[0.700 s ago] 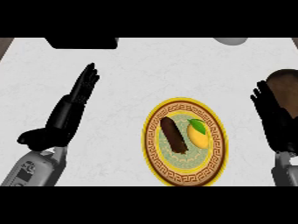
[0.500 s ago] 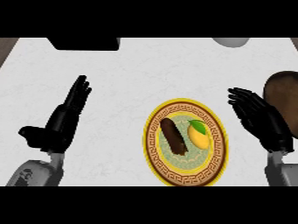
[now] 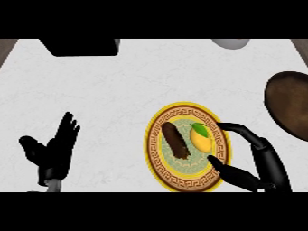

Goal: Pick the lemon from the plate and place it in the pan

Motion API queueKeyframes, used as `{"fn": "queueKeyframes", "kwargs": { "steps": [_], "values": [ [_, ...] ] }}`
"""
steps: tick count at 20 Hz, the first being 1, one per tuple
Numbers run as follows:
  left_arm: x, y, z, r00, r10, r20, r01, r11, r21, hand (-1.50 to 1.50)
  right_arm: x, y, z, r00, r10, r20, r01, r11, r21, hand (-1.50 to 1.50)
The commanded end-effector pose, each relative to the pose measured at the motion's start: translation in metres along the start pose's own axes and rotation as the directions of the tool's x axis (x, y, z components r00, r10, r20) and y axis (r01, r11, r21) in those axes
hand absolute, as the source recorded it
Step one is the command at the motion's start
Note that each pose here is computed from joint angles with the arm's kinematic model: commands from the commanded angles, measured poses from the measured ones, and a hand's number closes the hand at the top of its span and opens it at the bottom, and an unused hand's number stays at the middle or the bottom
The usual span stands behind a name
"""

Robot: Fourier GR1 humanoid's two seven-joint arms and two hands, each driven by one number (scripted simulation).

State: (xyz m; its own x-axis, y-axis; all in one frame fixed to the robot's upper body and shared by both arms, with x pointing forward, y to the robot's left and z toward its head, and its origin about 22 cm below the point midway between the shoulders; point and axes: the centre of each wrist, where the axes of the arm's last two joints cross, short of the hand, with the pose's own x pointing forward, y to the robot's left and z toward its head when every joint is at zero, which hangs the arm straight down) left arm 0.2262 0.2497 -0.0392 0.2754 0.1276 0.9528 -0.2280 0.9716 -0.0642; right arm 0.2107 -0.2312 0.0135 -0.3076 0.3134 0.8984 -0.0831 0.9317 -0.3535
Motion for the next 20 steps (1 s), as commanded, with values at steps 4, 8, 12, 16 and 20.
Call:
{"fn": "queueKeyframes", "kwargs": {
  "steps": [4,8,12,16,20],
  "values": [
    [-0.022,0.003,0.007,0.999,0.010,-0.039,-0.009,1.000,0.025,0.00,0.015,0.034,0.066,0.962,0.270,0.043,-0.262,0.957,-0.128,-1.50],
    [-0.001,0.015,0.012,0.998,0.022,-0.057,-0.022,1.000,0.004,0.00,0.050,0.034,0.049,0.940,0.340,-0.042,-0.342,0.925,-0.164,-1.50],
    [0.000,-0.007,0.011,0.998,0.023,-0.050,-0.022,1.000,0.002,0.00,0.065,0.041,0.012,0.901,0.413,-0.133,-0.428,0.896,-0.118,-1.50],
    [-0.001,-0.001,0.000,0.999,0.025,-0.028,-0.025,1.000,-0.005,0.00,0.082,0.025,-0.042,0.833,0.516,-0.200,-0.524,0.852,0.018,-1.50],
    [-0.004,-0.009,0.007,0.999,0.019,-0.031,-0.020,1.000,-0.018,0.00,0.067,0.022,-0.054,0.631,0.719,-0.291,-0.661,0.695,0.285,-1.50]
  ]
}}
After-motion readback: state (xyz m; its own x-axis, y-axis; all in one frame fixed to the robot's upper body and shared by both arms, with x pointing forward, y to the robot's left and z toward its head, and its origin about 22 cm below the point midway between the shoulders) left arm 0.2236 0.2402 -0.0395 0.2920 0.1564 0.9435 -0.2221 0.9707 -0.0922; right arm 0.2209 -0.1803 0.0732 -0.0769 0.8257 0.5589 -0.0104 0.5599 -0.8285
